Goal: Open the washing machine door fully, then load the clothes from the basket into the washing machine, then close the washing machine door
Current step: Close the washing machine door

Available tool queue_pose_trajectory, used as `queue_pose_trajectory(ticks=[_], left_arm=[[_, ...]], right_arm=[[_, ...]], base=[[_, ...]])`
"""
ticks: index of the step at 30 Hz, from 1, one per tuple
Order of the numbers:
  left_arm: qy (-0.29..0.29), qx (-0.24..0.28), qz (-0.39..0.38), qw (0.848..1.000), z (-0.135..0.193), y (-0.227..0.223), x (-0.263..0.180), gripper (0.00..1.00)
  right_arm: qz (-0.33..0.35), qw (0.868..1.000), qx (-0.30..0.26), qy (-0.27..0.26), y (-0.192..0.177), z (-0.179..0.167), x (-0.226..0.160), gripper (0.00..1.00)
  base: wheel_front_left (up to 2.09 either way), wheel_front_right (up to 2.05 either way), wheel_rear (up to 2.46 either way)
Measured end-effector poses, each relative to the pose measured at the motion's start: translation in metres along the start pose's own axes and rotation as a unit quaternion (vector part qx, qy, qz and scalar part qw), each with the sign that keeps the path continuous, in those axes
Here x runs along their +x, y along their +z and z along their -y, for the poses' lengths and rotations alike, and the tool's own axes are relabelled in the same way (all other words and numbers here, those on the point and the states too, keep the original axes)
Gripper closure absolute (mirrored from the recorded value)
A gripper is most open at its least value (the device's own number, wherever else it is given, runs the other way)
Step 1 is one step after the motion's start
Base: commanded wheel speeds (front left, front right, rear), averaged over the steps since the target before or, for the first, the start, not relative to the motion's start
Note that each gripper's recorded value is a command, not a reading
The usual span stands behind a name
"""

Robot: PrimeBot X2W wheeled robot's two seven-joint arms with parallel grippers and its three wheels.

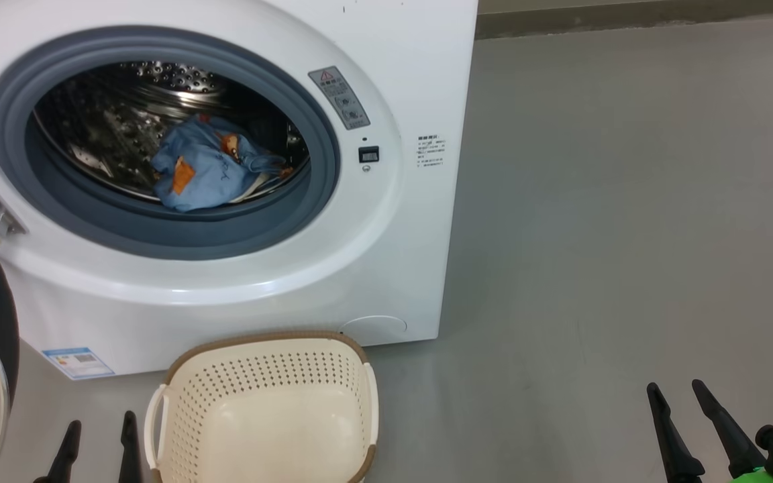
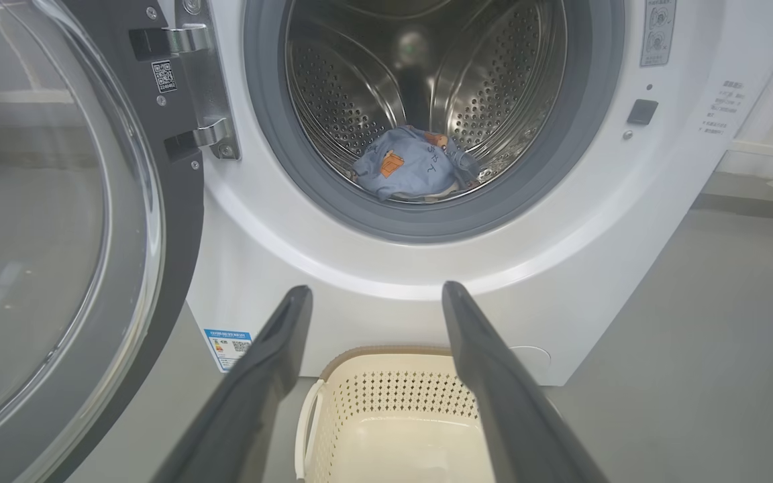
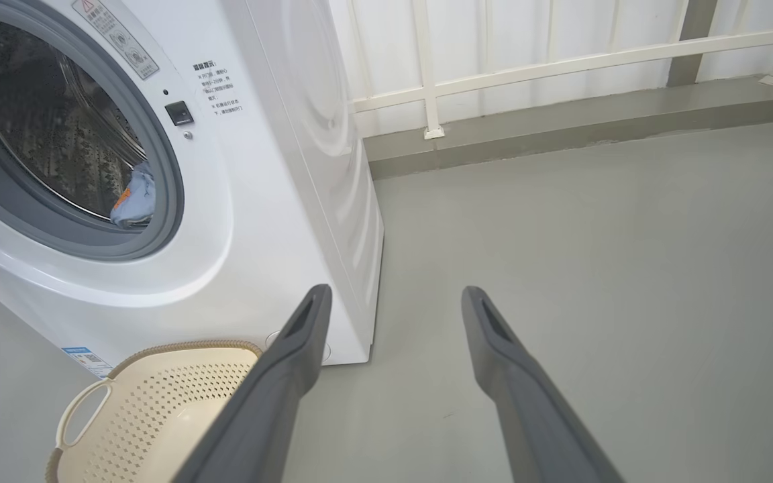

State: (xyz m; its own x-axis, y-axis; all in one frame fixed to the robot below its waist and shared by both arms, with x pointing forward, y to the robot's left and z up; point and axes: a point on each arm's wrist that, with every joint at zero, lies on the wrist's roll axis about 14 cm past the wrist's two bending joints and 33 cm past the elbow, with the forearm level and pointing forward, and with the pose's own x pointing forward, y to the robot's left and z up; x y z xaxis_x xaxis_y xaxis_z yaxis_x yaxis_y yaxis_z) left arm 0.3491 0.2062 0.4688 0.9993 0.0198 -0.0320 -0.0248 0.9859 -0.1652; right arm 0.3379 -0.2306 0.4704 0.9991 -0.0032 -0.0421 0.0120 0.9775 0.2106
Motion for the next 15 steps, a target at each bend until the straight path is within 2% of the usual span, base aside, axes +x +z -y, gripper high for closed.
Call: queue_pose_trajectory(ticks=[10, 15], left_arm=[[-0.003, -0.001, 0.01, 1.0, 0.0031, 0.0059, 0.0022, 0.0], [-0.004, -0.001, 0.013, 1.0, 0.0037, 0.0076, 0.0029, 0.0]], right_arm=[[-0.002, 1.0, 0.0, 0.0, -0.0012, -0.0001, 0.001, 0.0], [-0.003, 1.0, 0.0, 0.0, -0.0016, 0.0, 0.0011, 0.0]], base=[[-1.54, 1.54, 0.0], [-1.05, 1.05, 0.0]])
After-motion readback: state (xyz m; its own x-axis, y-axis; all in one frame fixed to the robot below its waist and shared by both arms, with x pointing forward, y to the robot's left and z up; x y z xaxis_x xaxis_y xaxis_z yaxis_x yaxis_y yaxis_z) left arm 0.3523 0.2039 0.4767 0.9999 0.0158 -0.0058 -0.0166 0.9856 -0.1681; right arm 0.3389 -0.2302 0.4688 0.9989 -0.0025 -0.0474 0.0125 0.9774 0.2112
